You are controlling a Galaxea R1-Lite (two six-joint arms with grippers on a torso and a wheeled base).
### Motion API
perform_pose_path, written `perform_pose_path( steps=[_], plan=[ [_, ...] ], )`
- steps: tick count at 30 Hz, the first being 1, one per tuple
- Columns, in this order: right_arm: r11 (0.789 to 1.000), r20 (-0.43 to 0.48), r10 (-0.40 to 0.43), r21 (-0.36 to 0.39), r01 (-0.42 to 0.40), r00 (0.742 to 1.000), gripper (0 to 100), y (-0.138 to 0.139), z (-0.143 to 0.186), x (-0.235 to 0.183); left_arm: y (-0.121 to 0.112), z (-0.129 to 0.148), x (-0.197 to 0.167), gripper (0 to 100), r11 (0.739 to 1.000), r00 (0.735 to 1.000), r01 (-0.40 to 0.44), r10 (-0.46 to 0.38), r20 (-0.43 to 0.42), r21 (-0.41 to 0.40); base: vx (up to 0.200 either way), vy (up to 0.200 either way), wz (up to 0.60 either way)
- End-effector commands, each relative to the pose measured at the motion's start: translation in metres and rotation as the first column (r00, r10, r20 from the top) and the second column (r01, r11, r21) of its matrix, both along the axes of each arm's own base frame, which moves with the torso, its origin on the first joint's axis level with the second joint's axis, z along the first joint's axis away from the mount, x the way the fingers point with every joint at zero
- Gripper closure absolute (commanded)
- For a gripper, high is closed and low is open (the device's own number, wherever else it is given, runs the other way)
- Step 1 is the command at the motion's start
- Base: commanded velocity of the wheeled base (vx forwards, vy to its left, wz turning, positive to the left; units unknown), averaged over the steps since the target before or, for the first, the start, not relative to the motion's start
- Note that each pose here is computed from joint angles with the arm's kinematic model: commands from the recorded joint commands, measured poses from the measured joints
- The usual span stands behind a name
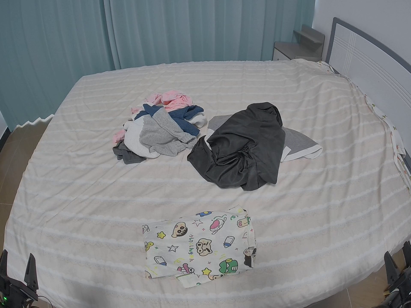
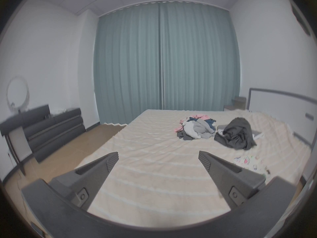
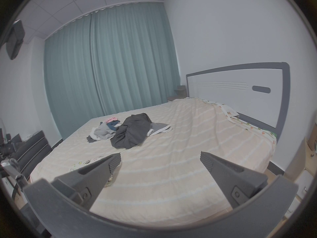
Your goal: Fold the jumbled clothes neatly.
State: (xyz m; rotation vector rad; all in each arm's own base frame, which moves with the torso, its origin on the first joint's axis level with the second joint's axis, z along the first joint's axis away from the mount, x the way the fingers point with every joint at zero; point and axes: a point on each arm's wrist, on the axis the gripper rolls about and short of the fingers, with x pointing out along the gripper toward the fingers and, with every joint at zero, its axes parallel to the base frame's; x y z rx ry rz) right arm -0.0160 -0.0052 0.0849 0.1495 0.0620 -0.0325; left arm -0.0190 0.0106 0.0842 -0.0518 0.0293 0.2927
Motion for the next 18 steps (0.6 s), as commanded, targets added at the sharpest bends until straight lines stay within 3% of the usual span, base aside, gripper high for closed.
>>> perform_pose_path(
  steps=[1,6,7,8,10,12,13,15,18],
  plan=[
    [0.996,-0.023,0.072,-0.042,-0.072,0.997,0,0.0017,-0.0056,0.0013,-0.001,-0.0014,0.0009,0,0.996,0.998,-0.037,0.041,-0.043,0.087,0.0,0.0,0.0],
    [0.996,-0.028,0.051,-0.077,-0.053,0.998,0,0.0024,-0.0051,0.0006,-0.0033,-0.0011,0.0014,0,0.983,0.984,-0.161,0.167,-0.063,0.093,0.0,0.0,0.0],
    [0.996,-0.028,0.051,-0.077,-0.053,0.998,0,0.0024,-0.0051,0.0006,-0.0033,-0.0011,0.0014,0,0.983,0.984,-0.161,0.167,-0.063,0.093,0.0,0.0,0.0],
    [0.995,-0.027,-0.033,-0.09,0.03,0.999,0,0.0045,-0.0062,-0.0007,-0.0033,-0.0012,0.0003,0,0.983,0.986,-0.158,0.162,-0.047,0.09,0.0,0.0,0.0],
    [0.991,-0.019,-0.077,-0.11,0.075,0.997,0,0.0051,-0.0067,-0.0006,-0.0034,-0.0014,0.0001,0,0.984,0.986,-0.158,0.163,-0.045,0.083,0.0,0.0,0.0],
    [0.991,-0.004,-0.074,-0.116,0.073,0.997,0,0.0049,-0.0059,-0.0004,-0.0033,-0.0014,0.0002,0,0.984,0.986,-0.157,0.161,-0.045,0.083,0.0,0.0,0.0],
    [0.99,0.007,-0.072,-0.121,0.072,0.997,0,0.0048,-0.0048,-0.0003,-0.0033,-0.0014,0.0,0,0.986,0.988,-0.148,0.152,-0.041,0.081,0.0,0.0,0.0],
    [0.992,0.005,-0.026,-0.123,0.026,1.0,0,0.0057,-0.0053,-0.0005,-0.003,-0.0023,-0.0025,0,0.997,1.0,-0.02,0.019,0.006,0.076,0.0,0.0,0.0],
    [0.979,0.08,0.116,-0.175,-0.101,0.99,0,0.0072,-0.007,-0.0068,-0.0055,-0.0031,-0.0037,0,0.997,0.996,0.08,-0.081,0.042,0.019,0.0,0.0,0.0]
  ],
)
